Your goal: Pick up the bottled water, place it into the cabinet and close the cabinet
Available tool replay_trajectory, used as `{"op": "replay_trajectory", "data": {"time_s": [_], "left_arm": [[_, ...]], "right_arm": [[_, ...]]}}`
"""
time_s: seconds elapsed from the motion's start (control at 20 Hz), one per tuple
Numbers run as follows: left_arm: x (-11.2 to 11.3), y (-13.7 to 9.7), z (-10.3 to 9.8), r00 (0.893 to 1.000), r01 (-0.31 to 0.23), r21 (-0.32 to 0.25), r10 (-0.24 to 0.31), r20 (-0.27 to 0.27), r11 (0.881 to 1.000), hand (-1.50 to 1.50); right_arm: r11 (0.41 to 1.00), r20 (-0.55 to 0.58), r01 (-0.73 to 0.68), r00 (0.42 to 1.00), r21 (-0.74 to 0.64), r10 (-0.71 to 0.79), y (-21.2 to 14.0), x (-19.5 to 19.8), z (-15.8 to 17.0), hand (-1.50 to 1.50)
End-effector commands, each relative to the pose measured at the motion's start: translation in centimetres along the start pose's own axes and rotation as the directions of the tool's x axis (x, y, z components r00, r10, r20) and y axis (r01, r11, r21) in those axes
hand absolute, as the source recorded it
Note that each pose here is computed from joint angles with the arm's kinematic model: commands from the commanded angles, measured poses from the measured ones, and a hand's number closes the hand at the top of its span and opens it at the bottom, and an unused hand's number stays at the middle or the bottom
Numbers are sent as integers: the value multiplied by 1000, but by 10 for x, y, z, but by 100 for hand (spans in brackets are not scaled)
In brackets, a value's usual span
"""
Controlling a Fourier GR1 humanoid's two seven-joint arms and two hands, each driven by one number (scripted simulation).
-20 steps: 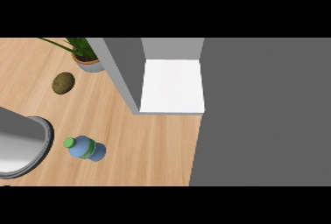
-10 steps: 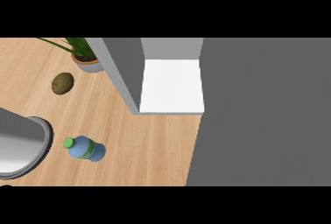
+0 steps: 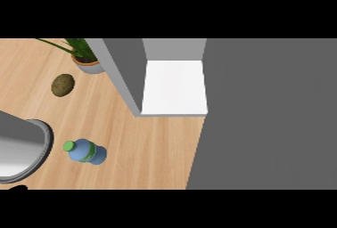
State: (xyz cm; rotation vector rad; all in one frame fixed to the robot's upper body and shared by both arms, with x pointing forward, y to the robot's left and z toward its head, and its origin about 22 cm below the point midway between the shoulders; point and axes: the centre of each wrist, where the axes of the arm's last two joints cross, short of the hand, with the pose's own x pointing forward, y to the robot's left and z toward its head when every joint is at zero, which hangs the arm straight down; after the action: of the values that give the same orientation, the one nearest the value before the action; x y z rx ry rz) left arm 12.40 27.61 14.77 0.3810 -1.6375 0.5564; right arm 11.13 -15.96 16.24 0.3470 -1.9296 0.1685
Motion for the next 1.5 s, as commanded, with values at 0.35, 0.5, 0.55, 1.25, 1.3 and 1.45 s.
{"op": "replay_trajectory", "data": {"time_s": [0.35,0.5,0.55,1.25,1.3,1.45], "left_arm": [[-50,-3,-26,999,24,37,-23,-26,999,-150],[-77,-3,-26,998,50,37,-48,-48,998,-150],[-80,9,-37,999,31,50,-29,-45,998,-150],[-164,-8,-45,995,48,-42,-52,-90,998,-150],[-171,4,-48,993,43,-7,-43,-111,999,-150],[-194,-2,-29,992,34,-40,-39,-121,999,-150]], "right_arm": [[997,54,-76,996,-24,78,12,16,9,-150],[997,57,-69,996,-46,72,4,33,11,-150],[996,55,-89,994,-33,90,-3,32,4,-150],[997,50,-56,997,-45,59,7,35,13,-150],[998,60,-63,996,-26,65,9,33,16,-150],[996,55,-79,995,-35,81,8,29,10,-150]]}}
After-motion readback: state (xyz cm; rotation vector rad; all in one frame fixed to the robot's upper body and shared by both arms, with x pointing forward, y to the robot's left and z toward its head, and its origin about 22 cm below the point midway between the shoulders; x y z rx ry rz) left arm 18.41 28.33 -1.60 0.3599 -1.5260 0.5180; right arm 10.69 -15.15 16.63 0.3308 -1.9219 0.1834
